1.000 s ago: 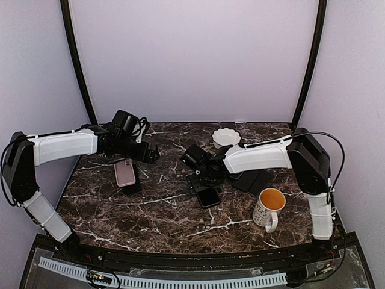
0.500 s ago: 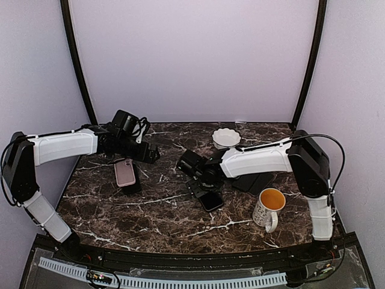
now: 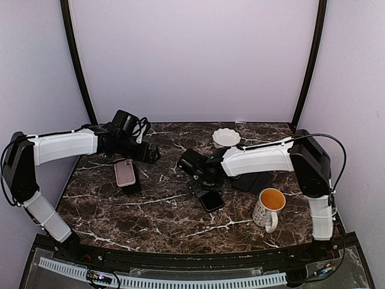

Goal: Put the phone into the phone case
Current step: Install the phone into the phone case, then press the top right corner of the phone case.

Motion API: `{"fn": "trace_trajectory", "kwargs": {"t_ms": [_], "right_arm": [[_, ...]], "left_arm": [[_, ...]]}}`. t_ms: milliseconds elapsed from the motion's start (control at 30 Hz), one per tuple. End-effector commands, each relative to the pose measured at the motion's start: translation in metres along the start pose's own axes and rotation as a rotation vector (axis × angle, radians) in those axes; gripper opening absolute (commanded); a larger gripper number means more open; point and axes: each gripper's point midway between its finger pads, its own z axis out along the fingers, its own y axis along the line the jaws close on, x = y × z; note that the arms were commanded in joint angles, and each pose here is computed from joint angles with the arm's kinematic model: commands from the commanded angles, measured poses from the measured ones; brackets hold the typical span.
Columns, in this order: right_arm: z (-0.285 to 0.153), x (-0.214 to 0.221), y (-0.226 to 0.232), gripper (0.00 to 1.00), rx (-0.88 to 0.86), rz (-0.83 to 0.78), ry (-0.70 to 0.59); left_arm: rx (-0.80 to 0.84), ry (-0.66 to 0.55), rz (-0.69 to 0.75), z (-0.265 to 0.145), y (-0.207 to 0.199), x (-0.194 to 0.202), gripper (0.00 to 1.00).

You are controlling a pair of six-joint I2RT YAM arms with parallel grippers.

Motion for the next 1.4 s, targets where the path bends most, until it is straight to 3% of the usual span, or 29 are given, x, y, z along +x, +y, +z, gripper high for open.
{"fn": "trace_trajectory", "kwargs": {"t_ms": [0, 233, 433, 733, 900, 1067, 1133, 1233, 1267, 1367], "right_arm": [[-0.038, -0.025, 0.009, 0.68, -0.037, -0.019, -0.087], [-0.031, 0.000, 0.027, 0.35, -0.081, -0.067, -0.045], [-0.017, 0.022, 0.031, 0.23, -0.099, -0.063, 0.024], [0.011, 0.097, 0.023, 0.14, -0.138, -0.040, 0.239], [0.009, 0.091, 0.014, 0.13, -0.160, -0.006, 0.244], [-0.024, 0.028, 0.002, 0.26, -0.129, -0.025, 0.099], [-0.038, 0.005, -0.009, 0.47, -0.101, -0.014, 0.048], [-0.052, -0.014, -0.032, 0.91, -0.041, 0.031, 0.015], [-0.053, -0.015, -0.038, 0.98, -0.035, 0.049, 0.018], [-0.049, -0.011, -0.035, 0.98, -0.093, 0.088, 0.047]], "left_arm": [[0.013, 0.006, 0.014, -0.002, -0.003, 0.001, 0.98], [0.021, 0.014, 0.016, 0.000, -0.004, 0.002, 0.98], [0.013, 0.025, 0.016, 0.004, -0.002, 0.005, 0.97], [0.006, 0.033, 0.015, 0.006, -0.001, 0.006, 0.96], [0.004, 0.023, 0.018, 0.003, -0.001, 0.004, 0.96], [0.010, 0.023, 0.018, 0.003, -0.002, 0.003, 0.96], [0.009, 0.021, 0.021, 0.002, -0.002, 0.003, 0.96], [-0.005, 0.015, 0.027, 0.001, 0.000, 0.001, 0.96], [-0.006, 0.013, 0.028, 0.000, 0.000, 0.001, 0.96], [0.005, 0.009, 0.029, -0.001, -0.002, 0.000, 0.95]]}}
